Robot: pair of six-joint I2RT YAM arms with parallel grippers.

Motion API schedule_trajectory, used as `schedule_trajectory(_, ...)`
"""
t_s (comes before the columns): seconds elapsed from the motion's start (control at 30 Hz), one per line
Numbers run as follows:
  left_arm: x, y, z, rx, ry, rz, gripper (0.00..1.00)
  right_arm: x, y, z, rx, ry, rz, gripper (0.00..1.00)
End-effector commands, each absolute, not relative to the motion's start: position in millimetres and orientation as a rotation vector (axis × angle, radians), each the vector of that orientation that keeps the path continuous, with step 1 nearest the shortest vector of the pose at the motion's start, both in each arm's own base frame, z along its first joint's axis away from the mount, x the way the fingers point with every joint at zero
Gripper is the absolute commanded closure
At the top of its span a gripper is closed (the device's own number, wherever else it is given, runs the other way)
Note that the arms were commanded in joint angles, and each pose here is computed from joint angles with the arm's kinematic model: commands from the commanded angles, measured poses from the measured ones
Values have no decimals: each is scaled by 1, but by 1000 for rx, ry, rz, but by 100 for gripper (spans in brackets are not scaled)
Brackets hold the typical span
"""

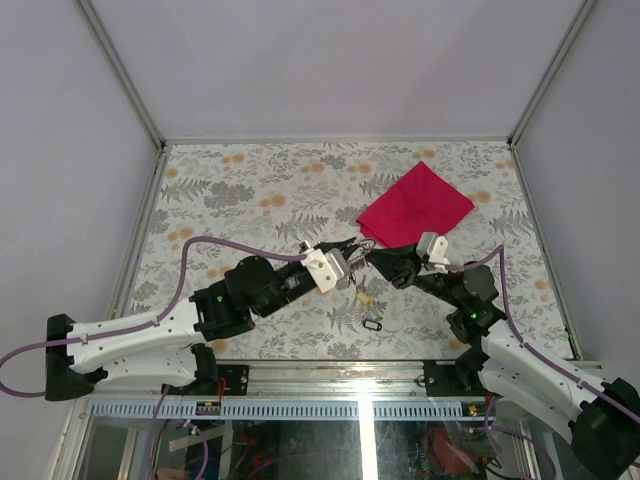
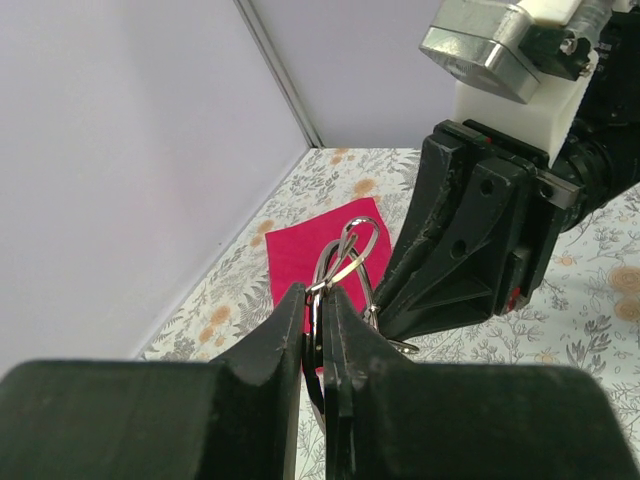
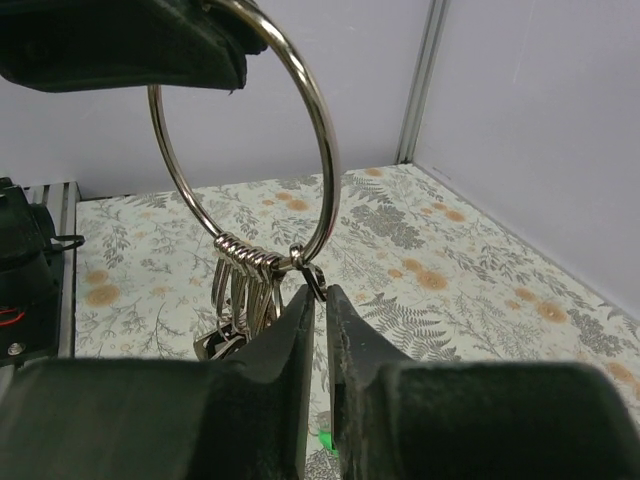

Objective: Put the keys on the keyring

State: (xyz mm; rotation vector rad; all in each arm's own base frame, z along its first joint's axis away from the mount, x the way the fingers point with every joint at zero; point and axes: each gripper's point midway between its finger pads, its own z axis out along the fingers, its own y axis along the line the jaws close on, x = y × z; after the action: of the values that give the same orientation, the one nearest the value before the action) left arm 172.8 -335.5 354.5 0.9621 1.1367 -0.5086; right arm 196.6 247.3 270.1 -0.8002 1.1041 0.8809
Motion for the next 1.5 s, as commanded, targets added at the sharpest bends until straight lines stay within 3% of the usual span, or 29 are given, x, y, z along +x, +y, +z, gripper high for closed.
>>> schedule_trajectory(0.0, 173, -330, 401, 817, 1066, -560, 100, 195, 246, 307, -770, 991, 861, 90)
schedule_trajectory(0.13, 174, -329, 402, 807, 1070, -561, 100, 195, 246, 305, -783, 999, 852, 100)
schedule_trajectory(0.57, 172, -323, 398, 799, 1091, -572, 100, 197, 233, 305, -868, 1018, 684, 100)
schedule_trajectory(1.03, 167, -320, 397, 793, 1096, -614, 75, 203, 218, 316, -980, 1029, 487, 100)
schedule_trajectory(1.47, 161, -323, 390, 822, 1110, -647, 65, 203, 213, 319, -1024, 1021, 425, 100)
